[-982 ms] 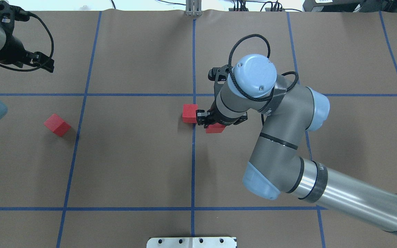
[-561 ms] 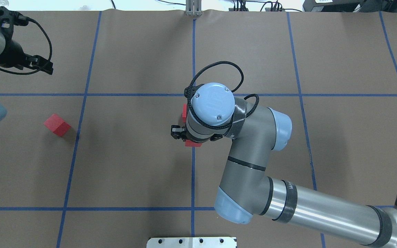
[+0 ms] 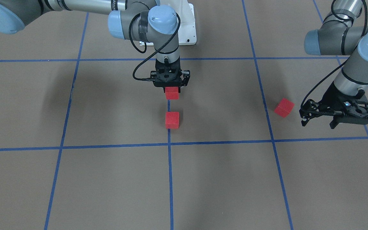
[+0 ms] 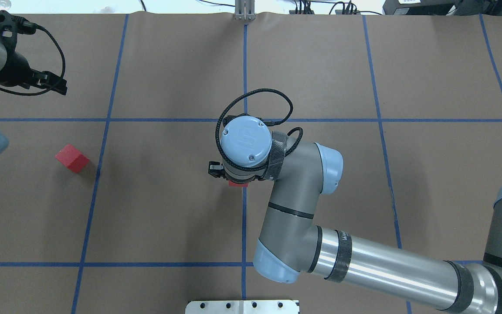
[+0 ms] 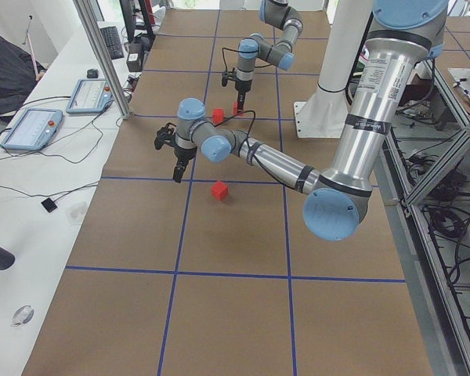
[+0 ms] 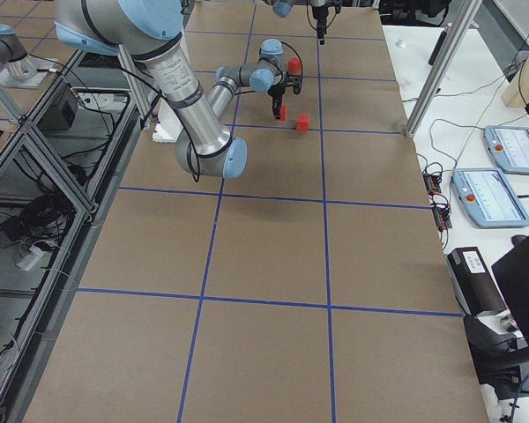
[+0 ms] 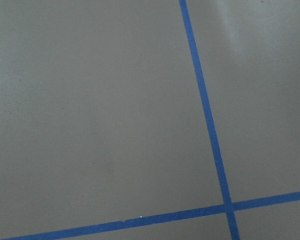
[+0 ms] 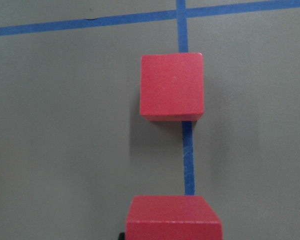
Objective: Form red blocks into L shape at center
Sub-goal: 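Carry the red cube toward the center cube with the right gripper, then lower the red cube beside the center cube, nearer the robot, and release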
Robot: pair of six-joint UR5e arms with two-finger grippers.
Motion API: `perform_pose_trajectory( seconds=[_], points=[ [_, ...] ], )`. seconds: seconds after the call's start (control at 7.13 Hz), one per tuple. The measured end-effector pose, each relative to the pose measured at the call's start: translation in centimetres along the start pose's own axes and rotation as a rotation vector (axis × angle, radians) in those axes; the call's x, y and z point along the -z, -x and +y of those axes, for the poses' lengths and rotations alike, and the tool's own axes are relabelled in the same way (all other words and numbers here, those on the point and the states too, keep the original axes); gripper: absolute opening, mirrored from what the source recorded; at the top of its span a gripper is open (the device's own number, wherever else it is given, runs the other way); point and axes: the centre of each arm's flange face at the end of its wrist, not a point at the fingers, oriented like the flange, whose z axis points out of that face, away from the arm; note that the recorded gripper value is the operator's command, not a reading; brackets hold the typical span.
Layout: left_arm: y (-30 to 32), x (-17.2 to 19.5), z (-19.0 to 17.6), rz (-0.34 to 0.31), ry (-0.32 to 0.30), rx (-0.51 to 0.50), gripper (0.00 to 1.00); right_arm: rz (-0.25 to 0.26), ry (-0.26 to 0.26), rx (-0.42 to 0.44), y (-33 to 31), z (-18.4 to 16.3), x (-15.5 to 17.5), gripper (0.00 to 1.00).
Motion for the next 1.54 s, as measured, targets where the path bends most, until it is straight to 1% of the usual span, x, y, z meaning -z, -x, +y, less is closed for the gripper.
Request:
perform_pose_trajectory(
  seconds=[0.42,0.56,0.84,1.12,1.54],
  points=[
    [0.0,0.0,0.0,0.000,0.000,0.000,1.00,0.027,-0.023,0.001,-0.1,-0.5,-1.2,0.00],
    [0.0,0.0,0.0,-0.001,0.001,0.000,1.00,0.028,-0.035,0.005,-0.1,-0.7,-1.4,0.00],
    [0.1,-0.1,0.1,-0.001,0.001,-0.001,1.00,0.012,-0.064,0.020,0.0,-1.2,-2.3,0.00],
    [0.1,-0.1,0.1,-0.001,0.001,-0.001,1.00,0.006,-0.072,0.027,0.1,-1.4,-2.6,0.00],
    [0.0,0.0,0.0,0.000,0.000,-0.002,1.00,0.011,-0.081,0.031,0.1,-1.5,-2.8,0.00]
  ],
)
